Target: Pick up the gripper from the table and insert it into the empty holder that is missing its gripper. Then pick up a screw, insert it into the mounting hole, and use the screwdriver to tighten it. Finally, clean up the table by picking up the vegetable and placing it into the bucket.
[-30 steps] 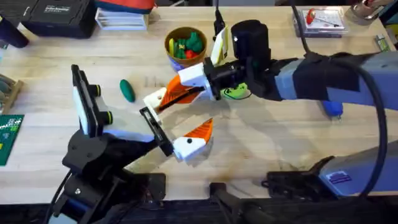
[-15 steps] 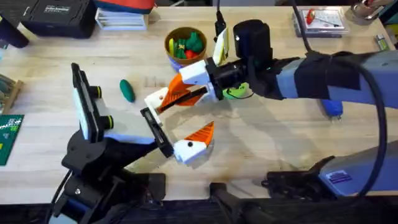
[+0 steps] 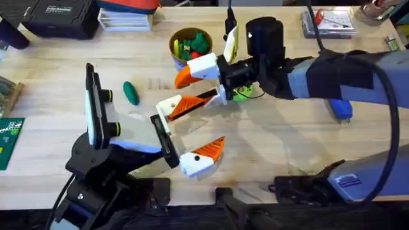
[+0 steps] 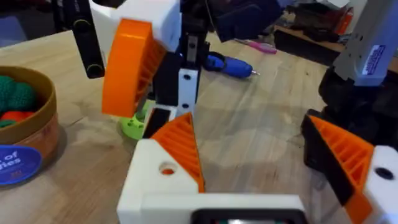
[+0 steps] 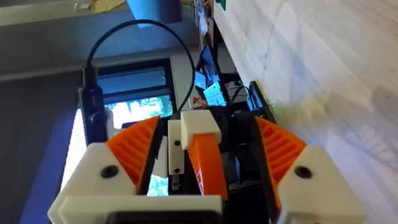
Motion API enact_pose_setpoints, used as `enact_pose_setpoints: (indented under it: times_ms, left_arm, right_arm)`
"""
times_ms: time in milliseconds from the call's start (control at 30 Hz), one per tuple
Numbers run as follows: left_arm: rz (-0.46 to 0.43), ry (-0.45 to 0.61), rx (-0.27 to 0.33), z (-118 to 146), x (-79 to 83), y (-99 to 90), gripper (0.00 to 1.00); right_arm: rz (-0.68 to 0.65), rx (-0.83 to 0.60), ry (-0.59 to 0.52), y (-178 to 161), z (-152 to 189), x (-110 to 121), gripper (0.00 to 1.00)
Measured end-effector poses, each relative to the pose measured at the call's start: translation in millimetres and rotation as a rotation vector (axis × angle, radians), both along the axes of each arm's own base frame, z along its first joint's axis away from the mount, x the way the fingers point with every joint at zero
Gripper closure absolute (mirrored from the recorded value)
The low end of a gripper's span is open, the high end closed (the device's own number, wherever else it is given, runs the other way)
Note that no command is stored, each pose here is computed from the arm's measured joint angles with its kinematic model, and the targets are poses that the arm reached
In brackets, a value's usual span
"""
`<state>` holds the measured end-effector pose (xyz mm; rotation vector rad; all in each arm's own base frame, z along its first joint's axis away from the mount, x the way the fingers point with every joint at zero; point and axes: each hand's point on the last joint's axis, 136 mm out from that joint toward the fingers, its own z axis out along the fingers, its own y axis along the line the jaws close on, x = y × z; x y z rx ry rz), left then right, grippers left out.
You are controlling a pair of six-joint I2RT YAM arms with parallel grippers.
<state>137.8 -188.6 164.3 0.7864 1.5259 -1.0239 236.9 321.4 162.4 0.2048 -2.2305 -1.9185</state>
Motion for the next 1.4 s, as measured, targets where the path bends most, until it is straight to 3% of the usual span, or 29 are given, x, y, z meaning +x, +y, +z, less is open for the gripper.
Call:
enact_pose_setpoints:
  times_ms: [267, 500, 800, 1100, 1267, 1400]
  left_arm:
    - [-0.01, 0.003, -0.001, 0, -1.5, -0.7, 0.015]
    - [-0.01, 0.003, -0.001, 0, -1.5, -0.7, 0.016]
    - [-0.01, 0.003, -0.001, 0, -1.6, -0.7, 0.015]
    - [-0.01, 0.003, -0.001, 0, -1.5, -0.7, 0.016]
    - [-0.01, 0.007, -0.003, 0, -1.6, -0.7, 0.015]
    - [-0.009, 0.013, -0.005, 0, -1.6, -0.7, 0.015]
  right_arm:
    - [0.024, 0.018, 0.001, -8, 1, -1, 0.153]
    - [0.071, 0.0, 0.082, -20, -9, -14, 0.295]
    - [0.133, 0.047, 0.068, -23, -3, -24, 0.419]
    - [0.149, 0.061, 0.065, -24, 0, -27, 0.666]
    - [0.153, 0.065, 0.065, -24, 0, -27, 0.972]
    - [0.152, 0.065, 0.061, -24, 0, -27, 0.991]
